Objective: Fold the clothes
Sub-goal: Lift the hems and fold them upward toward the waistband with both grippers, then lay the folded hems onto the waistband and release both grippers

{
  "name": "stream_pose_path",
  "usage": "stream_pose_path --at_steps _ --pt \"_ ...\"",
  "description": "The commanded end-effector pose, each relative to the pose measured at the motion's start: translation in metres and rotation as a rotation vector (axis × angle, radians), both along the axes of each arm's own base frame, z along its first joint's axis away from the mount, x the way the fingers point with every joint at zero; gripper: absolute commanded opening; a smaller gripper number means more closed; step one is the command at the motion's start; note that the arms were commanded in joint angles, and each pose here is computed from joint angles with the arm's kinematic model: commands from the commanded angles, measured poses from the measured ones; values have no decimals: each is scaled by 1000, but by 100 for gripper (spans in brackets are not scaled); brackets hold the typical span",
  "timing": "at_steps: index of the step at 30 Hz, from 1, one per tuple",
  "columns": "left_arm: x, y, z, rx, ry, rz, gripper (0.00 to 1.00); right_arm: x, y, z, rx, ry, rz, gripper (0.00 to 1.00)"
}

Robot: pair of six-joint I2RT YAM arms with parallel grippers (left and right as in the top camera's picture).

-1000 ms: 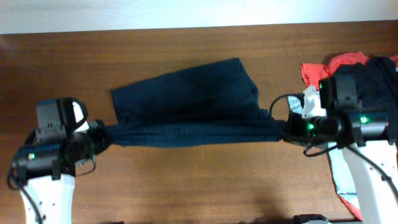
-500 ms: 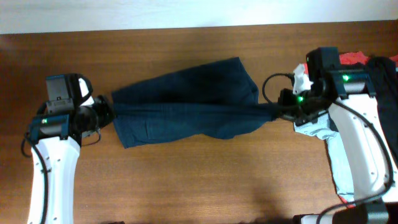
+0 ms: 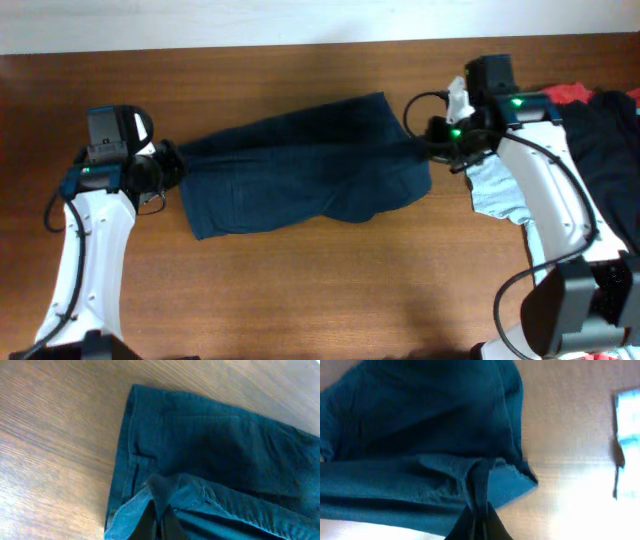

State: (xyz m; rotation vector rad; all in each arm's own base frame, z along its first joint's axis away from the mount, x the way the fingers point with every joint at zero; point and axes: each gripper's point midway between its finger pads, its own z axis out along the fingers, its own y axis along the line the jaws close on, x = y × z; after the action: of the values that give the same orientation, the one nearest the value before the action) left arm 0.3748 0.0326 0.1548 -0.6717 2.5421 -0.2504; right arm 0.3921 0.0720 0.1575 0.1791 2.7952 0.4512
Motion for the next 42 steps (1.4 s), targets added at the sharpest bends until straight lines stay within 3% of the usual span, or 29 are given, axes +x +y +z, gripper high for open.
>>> stream_pose_path --at_steps 1,9,16,27,36,37,39,41,42 --pt "7 31 -2 108 5 74 1 20 -4 0 -88 -66 -6 4" --pt "30 36 -16 119 -24 79 1 57 14 1 -110 -202 15 4" --pt "46 48 -32 166 -30 107 1 75 28 -19 -106 -223 37 4" --pt "59 54 -68 180 11 116 1 102 47 -67 -101 -227 67 4" --pt "62 64 -68 218 3 156 1 126 73 -61 -98 -364 136 5" --pt "61 63 -70 210 8 167 2 128 75 -62 -107 -376 155 10" --pt "61 63 -77 202 20 177 21 130 81 -64 -111 -392 175 23" --pt "63 64 -83 203 25 176 55 133 83 -68 -112 -398 178 52" --pt "65 64 -84 201 22 175 66 135 84 -69 -111 -403 178 74"
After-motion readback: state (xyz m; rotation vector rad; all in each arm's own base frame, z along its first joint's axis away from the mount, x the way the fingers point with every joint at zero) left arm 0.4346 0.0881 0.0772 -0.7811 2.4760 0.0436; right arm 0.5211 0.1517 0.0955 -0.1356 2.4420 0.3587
